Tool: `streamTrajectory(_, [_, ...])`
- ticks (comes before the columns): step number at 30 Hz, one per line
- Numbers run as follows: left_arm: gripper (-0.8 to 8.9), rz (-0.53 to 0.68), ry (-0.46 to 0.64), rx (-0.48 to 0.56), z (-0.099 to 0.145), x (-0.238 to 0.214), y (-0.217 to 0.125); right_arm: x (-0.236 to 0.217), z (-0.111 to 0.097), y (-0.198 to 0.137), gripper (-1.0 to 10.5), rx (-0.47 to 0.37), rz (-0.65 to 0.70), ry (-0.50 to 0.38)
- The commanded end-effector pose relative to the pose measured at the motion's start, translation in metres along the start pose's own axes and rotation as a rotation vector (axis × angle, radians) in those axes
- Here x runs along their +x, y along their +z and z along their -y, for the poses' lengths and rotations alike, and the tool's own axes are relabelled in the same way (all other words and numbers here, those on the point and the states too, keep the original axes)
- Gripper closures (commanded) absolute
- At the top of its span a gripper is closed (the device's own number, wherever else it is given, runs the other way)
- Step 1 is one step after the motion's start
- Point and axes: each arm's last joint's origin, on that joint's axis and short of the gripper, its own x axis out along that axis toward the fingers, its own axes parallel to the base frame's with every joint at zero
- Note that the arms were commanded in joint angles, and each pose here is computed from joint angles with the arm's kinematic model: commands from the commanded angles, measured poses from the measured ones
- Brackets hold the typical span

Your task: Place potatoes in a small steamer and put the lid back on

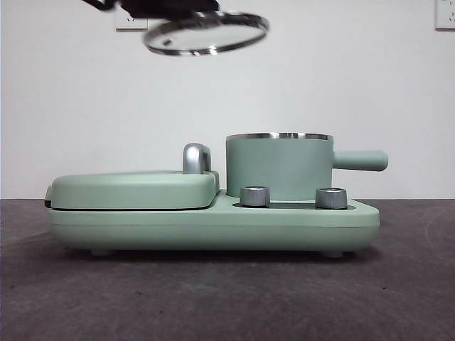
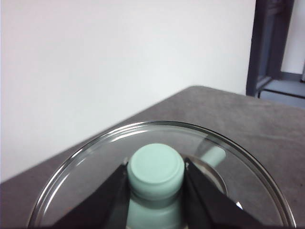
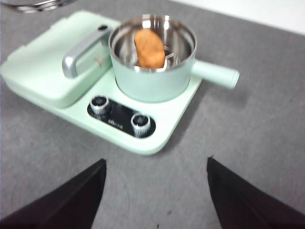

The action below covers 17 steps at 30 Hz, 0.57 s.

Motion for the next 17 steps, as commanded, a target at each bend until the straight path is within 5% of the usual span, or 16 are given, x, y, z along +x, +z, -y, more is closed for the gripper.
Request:
streamTrajectory(1, [7.99,0.037,-0.021,0.008,0.002,0.02,0.007,0.0,0.0,0.001,6.2,0.012,-0.015,0.003])
streamTrajectory(17, [7.99,0.038,-0.059,0.009,-0.004,0.116,0.008,0.0,0.0,-0.002,6.2,0.014,-0.04,0.003])
